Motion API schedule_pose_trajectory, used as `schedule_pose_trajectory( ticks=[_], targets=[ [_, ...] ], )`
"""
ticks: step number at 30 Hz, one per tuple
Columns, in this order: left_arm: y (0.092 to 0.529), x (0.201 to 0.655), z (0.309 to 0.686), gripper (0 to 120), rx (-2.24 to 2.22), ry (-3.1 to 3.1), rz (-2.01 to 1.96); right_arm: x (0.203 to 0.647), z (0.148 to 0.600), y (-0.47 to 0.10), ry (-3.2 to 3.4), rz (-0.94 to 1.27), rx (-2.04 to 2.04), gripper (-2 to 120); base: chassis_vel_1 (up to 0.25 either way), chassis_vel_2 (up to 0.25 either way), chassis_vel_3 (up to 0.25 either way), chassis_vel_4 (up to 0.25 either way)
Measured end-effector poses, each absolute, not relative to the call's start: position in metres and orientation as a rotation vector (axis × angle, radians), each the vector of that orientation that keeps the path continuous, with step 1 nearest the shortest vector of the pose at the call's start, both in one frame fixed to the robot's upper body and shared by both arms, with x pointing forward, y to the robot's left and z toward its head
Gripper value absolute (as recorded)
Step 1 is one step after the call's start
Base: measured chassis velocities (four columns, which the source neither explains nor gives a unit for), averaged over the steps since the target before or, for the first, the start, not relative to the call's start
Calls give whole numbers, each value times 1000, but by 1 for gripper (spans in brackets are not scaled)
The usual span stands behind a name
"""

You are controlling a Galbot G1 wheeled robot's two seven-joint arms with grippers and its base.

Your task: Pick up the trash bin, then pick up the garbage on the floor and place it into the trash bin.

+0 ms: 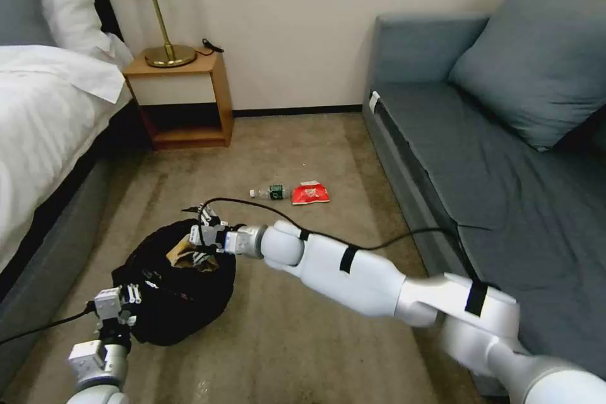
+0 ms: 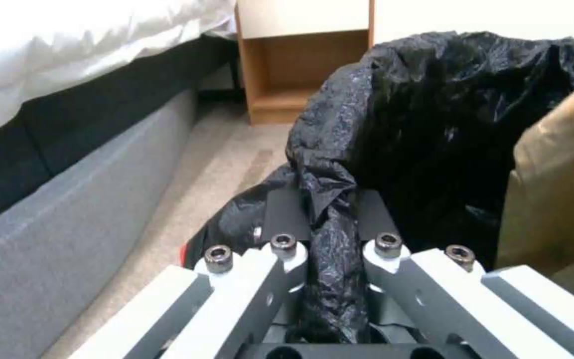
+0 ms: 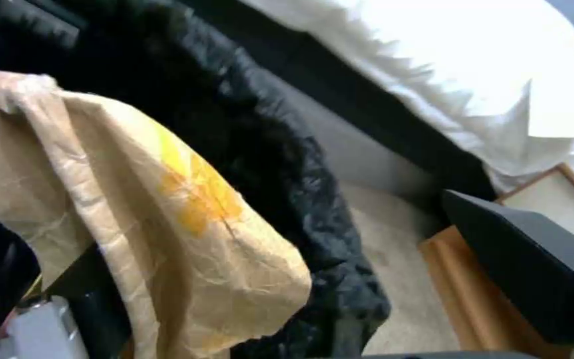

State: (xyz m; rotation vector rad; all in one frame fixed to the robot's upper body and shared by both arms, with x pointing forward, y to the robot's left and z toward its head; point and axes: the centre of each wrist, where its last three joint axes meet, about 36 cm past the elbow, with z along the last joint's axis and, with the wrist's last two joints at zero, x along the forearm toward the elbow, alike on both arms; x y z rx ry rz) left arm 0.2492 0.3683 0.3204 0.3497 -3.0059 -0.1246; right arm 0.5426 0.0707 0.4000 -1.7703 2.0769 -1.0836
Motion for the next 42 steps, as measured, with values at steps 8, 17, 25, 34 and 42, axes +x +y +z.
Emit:
schedule_pose_trajectory(
  ticks=[8, 17, 25, 34, 42],
  targets=[
    [369, 251, 324, 5, 350, -3017, -125, 535, 413, 84, 2034, -1214, -1824, 100, 0, 0, 0, 0],
    [367, 253, 319, 5, 352, -3015, -115, 538, 444, 89, 2026, -1286, -1827, 100, 0, 0, 0, 0],
    [360, 254, 314, 5, 349, -3010, -79, 529, 459, 106, 2066, -1483, -1782, 100, 0, 0, 0, 0],
    [358, 253, 311, 5, 357, -3010, -64, 516, 483, 118, 2130, -1614, -1704, 100, 0, 0, 0, 0],
    [360, 253, 310, 5, 362, -3019, -57, 498, 526, 121, 2361, -1453, -1968, 100, 0, 0, 0, 0]
  ],
)
